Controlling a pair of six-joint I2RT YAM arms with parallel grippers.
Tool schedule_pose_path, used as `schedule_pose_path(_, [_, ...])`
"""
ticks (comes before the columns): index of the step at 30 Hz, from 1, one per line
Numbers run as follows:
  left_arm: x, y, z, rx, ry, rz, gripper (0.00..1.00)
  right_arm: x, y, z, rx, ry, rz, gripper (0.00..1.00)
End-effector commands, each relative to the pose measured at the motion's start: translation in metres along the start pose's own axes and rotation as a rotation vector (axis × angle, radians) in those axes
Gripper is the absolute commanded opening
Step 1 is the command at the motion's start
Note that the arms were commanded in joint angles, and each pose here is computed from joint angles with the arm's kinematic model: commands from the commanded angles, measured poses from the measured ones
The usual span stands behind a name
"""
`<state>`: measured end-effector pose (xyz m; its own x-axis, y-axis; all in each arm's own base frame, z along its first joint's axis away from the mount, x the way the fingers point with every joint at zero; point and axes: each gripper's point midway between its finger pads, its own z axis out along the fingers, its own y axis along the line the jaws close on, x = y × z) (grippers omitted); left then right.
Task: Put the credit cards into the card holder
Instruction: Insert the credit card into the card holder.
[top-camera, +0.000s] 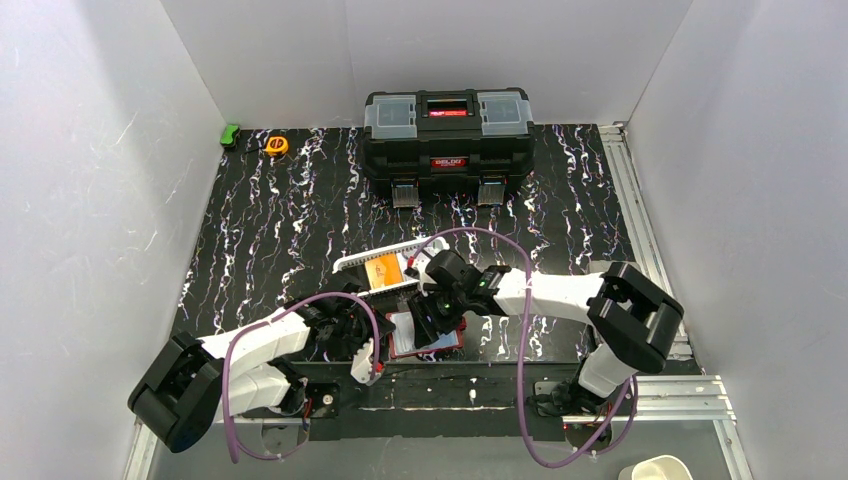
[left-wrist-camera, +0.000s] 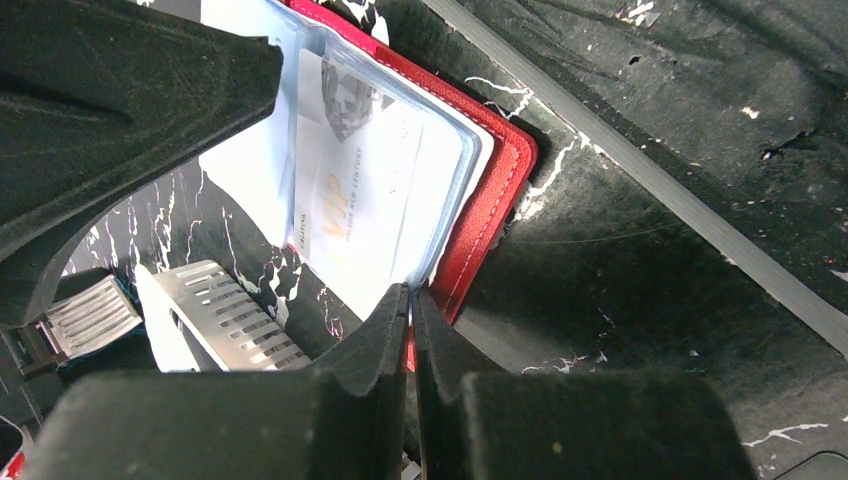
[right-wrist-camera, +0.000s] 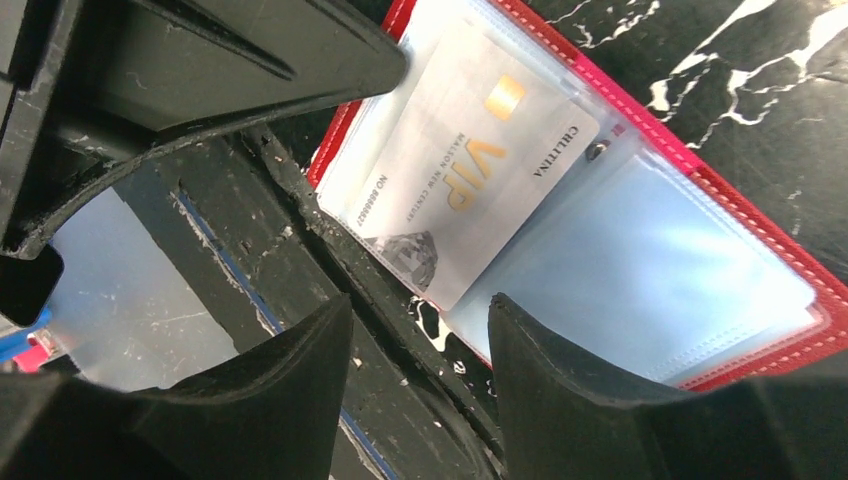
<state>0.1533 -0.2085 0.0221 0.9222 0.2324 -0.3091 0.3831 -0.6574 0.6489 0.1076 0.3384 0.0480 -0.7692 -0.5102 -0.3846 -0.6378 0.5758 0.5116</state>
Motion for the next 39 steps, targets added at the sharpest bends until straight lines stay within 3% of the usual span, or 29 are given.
schedule_pose_path(1, [-0.008, -0.011, 0.002, 0.025, -0.031, -0.026, 0.02, 0.002, 0.011, 0.006, -0.066, 0.016, 0.000, 0.60])
schedule_pose_path(18, [-0.010, -0.006, 0.002, 0.009, -0.049, -0.014, 0.03, -0.003, 0.025, 0.018, -0.122, 0.044, -0.007, 0.58])
schedule_pose_path(25, [-0.006, 0.007, -0.003, -0.038, -0.021, -0.058, 0.29, -0.014, 0.030, 0.019, -0.125, 0.040, -0.030, 0.58])
schedule_pose_path(34, [0.008, 0.024, -0.036, -0.087, 0.135, -0.148, 0.32, -0.016, 0.019, -0.020, -0.013, -0.015, -0.025, 0.60])
schedule_pose_path(39, [0.001, 0.025, -0.057, -0.085, 0.160, -0.336, 0.33, -0.012, 0.007, -0.046, 0.052, -0.048, 0.002, 0.62])
